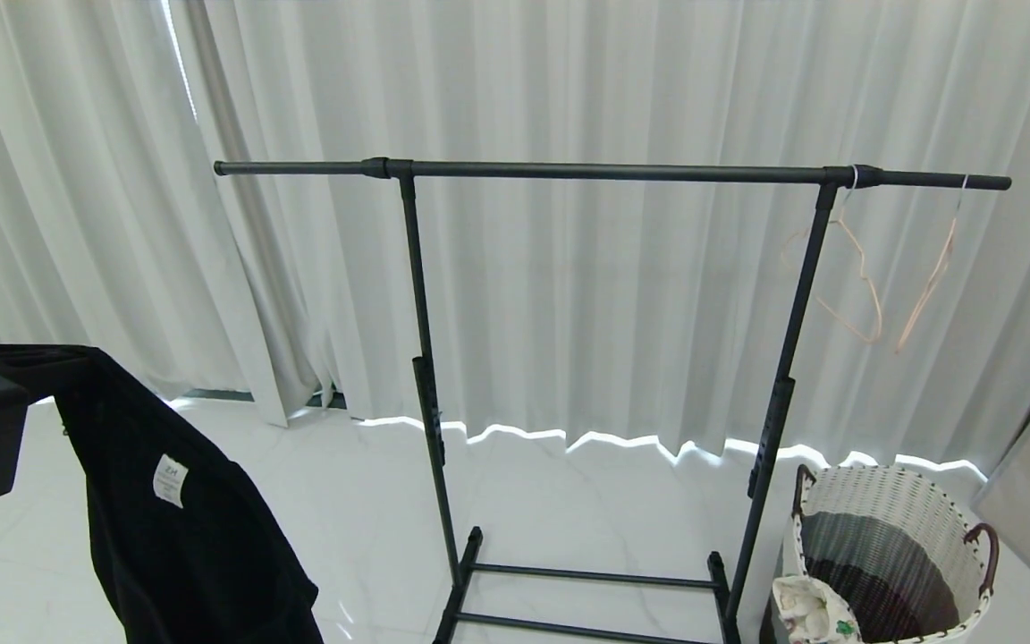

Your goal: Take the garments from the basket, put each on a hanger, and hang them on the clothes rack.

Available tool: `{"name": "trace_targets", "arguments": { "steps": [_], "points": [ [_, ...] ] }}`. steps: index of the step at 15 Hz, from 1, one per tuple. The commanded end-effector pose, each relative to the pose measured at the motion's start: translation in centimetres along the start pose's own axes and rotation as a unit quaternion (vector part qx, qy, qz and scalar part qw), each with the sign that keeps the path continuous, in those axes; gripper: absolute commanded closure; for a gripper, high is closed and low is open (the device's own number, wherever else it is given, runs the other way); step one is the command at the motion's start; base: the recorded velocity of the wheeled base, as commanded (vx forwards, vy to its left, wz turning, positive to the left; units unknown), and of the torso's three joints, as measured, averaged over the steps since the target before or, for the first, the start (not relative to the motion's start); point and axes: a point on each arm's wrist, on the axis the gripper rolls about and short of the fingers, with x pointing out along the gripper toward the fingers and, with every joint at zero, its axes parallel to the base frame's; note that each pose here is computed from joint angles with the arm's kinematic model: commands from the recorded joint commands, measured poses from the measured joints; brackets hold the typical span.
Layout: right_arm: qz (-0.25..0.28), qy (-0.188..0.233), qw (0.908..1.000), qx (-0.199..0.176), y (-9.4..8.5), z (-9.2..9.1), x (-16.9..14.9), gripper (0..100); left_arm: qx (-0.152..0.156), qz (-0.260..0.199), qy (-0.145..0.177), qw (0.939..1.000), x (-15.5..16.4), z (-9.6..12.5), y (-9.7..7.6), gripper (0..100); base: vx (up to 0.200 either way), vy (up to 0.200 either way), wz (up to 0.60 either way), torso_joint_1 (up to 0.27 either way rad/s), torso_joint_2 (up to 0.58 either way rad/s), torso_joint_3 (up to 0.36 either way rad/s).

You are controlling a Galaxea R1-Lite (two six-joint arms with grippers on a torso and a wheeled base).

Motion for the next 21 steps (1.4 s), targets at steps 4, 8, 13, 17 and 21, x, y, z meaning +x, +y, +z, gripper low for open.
{"name": "trace_targets", "arguments": {
  "steps": [4, 8, 13, 17, 21],
  "points": [
    [0.001, 0.005, 1.0000, -0.005, 0.18, 0.02, 0.31, 0, -0.003, 0.003, -0.010, 0.9999, -0.13, 0.09, 0.06, 100, 0.000, 0.000, 0.00, 0.220, -0.51, -0.286],
    [0.001, 0.006, 1.0000, -0.004, 0.21, -0.06, 0.32, 0, -0.002, 0.008, -0.006, 0.9999, -0.07, -0.01, 0.04, 100, 0.000, 0.000, 0.00, 0.205, -0.45, -0.244],
    [0.000, 0.003, 1.0000, -0.003, 0.11, -0.07, 0.14, 0, 0.003, 0.009, -0.006, 0.9999, -0.20, -0.19, -0.02, 100, 0.000, -0.160, 0.00, 0.031, -0.07, -0.028],
    [0.000, 0.003, 1.0000, -0.003, 0.11, -0.07, 0.14, 0, 0.004, 0.009, -0.008, 0.9999, -0.34, -0.21, -0.01, 100, 0.000, -0.200, 0.00, 0.011, 0.00, -0.014],
    [0.000, 0.003, 1.0000, -0.003, 0.11, -0.07, 0.14, 0, 0.003, 0.009, -0.008, 0.9999, -0.34, -0.21, 0.01, 100, 0.000, -0.200, 0.00, 0.002, 0.00, 0.001]
  ]
}}
